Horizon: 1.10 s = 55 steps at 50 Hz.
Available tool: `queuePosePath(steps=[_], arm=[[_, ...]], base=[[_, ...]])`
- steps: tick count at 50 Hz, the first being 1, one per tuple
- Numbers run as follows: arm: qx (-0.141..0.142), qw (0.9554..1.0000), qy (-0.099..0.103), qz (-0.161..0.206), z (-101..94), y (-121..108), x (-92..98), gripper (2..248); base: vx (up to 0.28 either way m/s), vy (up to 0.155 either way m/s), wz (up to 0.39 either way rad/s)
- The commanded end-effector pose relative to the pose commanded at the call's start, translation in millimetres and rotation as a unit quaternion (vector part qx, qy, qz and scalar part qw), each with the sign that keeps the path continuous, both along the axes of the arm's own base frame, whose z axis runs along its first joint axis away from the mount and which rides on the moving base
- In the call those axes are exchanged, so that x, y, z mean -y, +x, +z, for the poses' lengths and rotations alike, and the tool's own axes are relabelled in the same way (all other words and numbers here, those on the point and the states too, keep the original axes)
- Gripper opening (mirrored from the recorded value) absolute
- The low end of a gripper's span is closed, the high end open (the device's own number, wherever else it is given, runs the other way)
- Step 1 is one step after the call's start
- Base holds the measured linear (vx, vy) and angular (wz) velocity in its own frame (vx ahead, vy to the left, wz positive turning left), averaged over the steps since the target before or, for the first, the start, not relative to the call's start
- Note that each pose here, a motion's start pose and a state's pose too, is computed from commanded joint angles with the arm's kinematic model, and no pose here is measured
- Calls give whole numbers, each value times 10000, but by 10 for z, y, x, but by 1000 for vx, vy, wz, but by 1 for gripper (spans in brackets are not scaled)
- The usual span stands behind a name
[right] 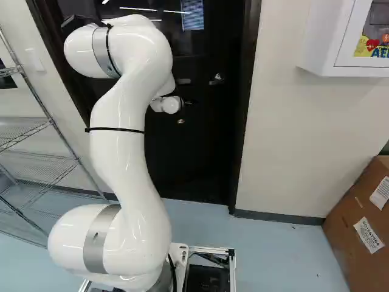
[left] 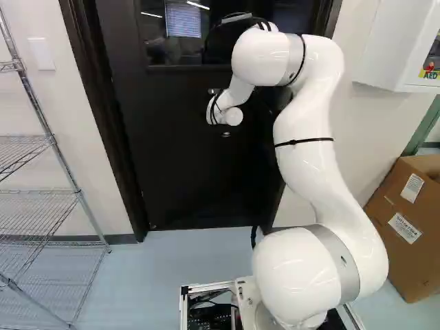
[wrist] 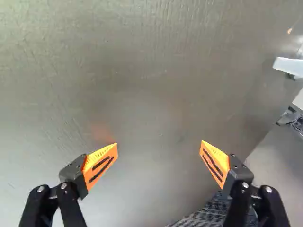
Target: Open the door and move inside
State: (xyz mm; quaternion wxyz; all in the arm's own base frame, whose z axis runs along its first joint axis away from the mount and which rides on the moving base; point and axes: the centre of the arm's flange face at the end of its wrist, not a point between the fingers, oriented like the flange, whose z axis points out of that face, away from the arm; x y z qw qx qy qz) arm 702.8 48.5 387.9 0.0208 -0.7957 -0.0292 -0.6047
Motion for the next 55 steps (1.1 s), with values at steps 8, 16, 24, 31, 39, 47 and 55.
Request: queuePosePath(steps=[8,16,24,31,39,47,55], arm=[[44,10000,3,9,-19,94,-19,247],[66,10000,5,13,-29,142,-29,247],[71,10000,5,14,-31,152,-31,247],[76,10000,5,17,-33,162,-35,247],[128,9999,9,51,-56,265,-92,247],[203,9997,16,96,-89,406,-172,247],[262,9996,21,128,-115,511,-230,247]], base=[[0,0,0],[0,0,0],[0,0,0],[0,0,0],[0,0,0],[0,0,0],[0,0,0]])
